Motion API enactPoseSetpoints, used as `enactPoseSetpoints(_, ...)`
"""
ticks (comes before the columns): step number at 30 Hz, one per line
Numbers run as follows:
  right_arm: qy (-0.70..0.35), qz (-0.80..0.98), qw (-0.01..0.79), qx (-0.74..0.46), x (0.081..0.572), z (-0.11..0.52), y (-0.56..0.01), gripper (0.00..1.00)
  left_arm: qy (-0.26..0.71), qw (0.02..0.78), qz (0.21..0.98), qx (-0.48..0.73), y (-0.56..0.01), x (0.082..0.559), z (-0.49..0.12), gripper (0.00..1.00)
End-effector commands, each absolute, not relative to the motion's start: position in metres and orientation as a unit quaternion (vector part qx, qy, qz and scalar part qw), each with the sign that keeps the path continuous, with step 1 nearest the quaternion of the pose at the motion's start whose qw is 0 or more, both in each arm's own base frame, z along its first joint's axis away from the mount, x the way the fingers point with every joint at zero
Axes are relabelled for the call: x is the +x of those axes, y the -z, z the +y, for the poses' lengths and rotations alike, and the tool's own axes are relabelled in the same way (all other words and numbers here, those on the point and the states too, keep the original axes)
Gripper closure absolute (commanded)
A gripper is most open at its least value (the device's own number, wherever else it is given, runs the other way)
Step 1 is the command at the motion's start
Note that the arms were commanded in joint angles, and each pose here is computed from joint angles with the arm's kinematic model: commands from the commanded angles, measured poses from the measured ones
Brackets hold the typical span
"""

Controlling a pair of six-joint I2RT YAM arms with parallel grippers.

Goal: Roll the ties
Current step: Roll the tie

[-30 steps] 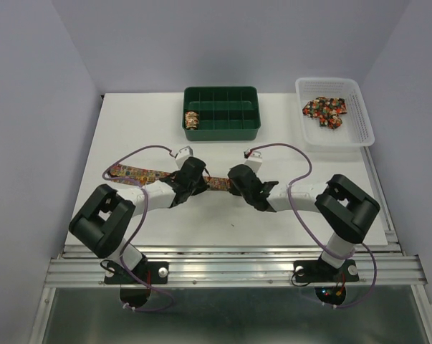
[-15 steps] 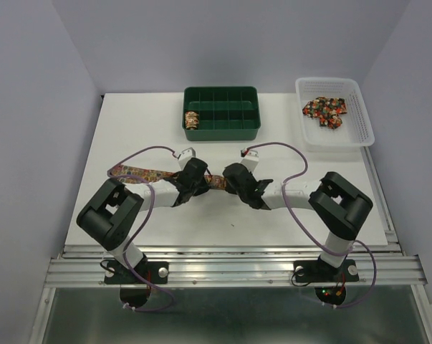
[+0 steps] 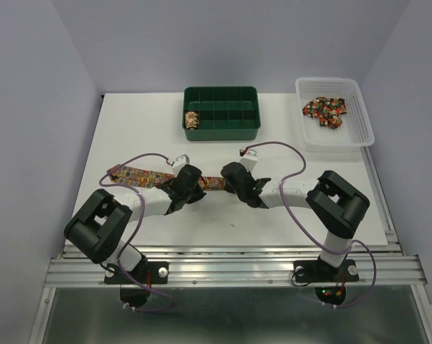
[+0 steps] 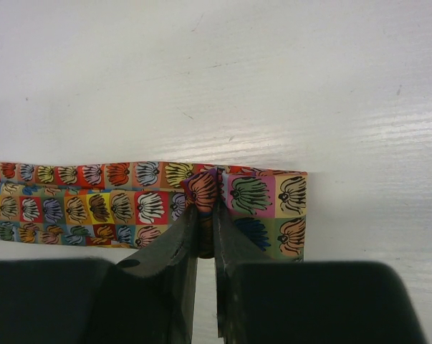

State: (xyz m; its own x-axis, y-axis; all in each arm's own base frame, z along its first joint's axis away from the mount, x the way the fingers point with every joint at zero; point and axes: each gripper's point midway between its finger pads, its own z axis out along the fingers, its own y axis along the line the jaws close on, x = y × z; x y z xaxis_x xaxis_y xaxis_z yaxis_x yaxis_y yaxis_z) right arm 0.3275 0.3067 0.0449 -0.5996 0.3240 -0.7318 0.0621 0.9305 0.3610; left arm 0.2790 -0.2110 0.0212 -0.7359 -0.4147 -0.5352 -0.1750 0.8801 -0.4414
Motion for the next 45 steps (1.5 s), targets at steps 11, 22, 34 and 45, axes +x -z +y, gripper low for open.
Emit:
enactPoseSetpoints(11,-0.157,0.884,0.428,0.105,0.322,0.311,-0.046,0.65,0.191,0.379,0.893,-0.152,-0.079,0.296,-0.212,0.91)
enactPoseSetpoints(22,-0.176,0.877,0.436,0.102,0.321,0.313,-0.054,0.46,0.19,0.385,0.894,-0.13,-0.095,0.322,-0.231,0.78)
enactPoseSetpoints(34,-0.212,0.853,0.439,0.185,0.324,0.311,-0.068,0.44,0.228,0.368,0.887,-0.159,-0.076,0.303,-0.228,0.78)
enactPoseSetpoints(45,-0.252,0.839,0.397,0.276,0.327,0.312,-0.066,0.34,0.28,0.371,0.871,-0.159,-0.074,0.294,-0.239,0.78)
